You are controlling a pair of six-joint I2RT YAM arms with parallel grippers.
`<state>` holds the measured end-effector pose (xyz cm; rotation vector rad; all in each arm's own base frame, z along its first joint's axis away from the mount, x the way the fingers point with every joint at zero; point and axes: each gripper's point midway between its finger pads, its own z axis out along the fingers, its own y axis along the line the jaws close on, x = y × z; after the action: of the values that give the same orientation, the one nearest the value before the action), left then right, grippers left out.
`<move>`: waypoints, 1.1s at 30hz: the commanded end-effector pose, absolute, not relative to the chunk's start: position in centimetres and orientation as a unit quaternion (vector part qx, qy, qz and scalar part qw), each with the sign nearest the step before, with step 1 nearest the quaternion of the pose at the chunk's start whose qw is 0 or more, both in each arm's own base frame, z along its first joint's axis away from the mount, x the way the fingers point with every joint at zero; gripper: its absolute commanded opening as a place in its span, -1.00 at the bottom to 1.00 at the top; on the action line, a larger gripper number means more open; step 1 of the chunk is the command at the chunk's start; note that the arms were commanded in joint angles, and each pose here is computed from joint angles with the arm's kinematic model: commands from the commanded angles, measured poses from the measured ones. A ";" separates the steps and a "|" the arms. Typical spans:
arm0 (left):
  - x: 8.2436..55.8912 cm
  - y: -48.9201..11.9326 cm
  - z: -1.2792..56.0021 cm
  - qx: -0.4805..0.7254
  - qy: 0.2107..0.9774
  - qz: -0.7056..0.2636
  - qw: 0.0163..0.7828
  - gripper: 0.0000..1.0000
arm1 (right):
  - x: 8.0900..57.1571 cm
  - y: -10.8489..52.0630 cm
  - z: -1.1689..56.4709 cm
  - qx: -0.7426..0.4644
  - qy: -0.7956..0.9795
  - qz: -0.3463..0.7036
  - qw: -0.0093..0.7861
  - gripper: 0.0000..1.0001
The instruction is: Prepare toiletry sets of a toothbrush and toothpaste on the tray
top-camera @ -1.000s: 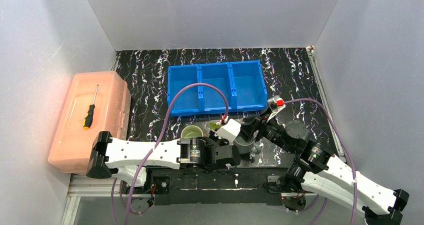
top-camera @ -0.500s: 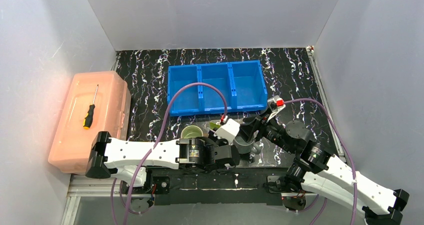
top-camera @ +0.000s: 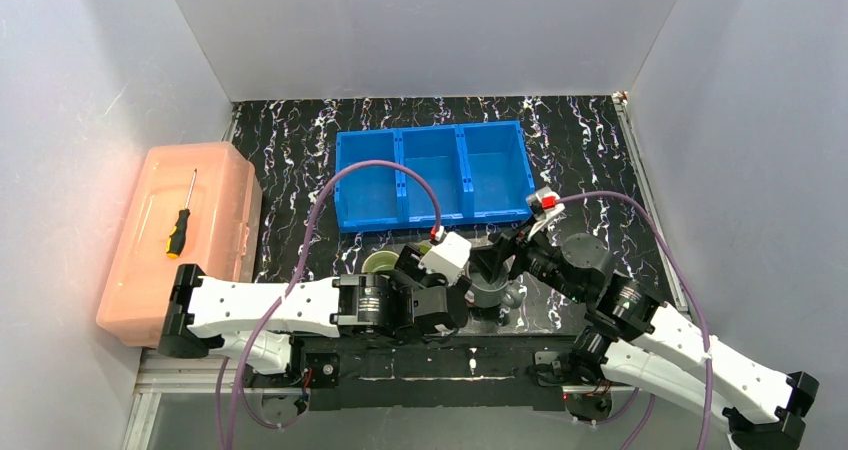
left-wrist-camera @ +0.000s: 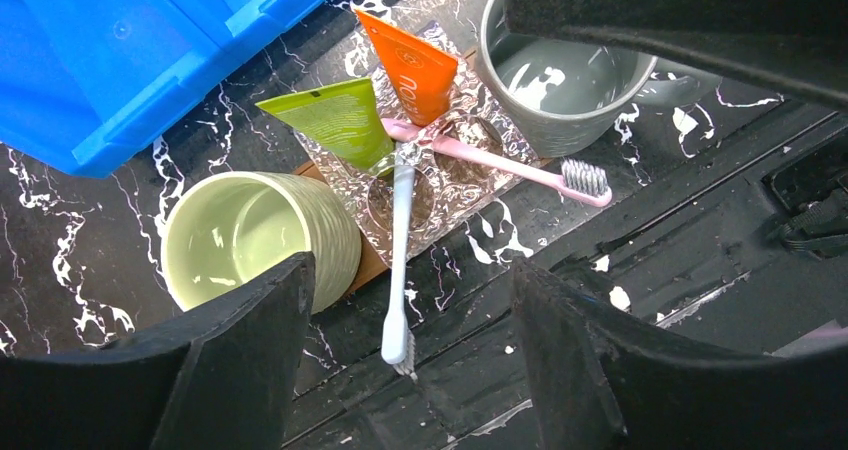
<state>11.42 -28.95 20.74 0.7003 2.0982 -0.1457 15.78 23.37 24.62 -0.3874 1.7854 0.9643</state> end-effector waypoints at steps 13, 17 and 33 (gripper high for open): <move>15.3 -24.7 24.7 0.226 0.860 -0.071 0.452 0.97 | 19.9 22.3 28.4 -0.196 0.749 0.267 0.573 0.84; 16.9 -23.1 25.7 0.207 0.861 -0.069 0.459 0.97 | 21.2 21.3 29.0 -0.187 0.753 0.221 0.591 0.92; 21.2 -16.0 26.4 0.128 0.883 -0.055 0.448 0.97 | 28.3 17.4 29.2 -0.110 0.785 0.153 0.591 0.97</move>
<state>20.79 -17.32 26.37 0.3211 2.1683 -0.1479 25.85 19.16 26.59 -0.3553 1.8692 0.3342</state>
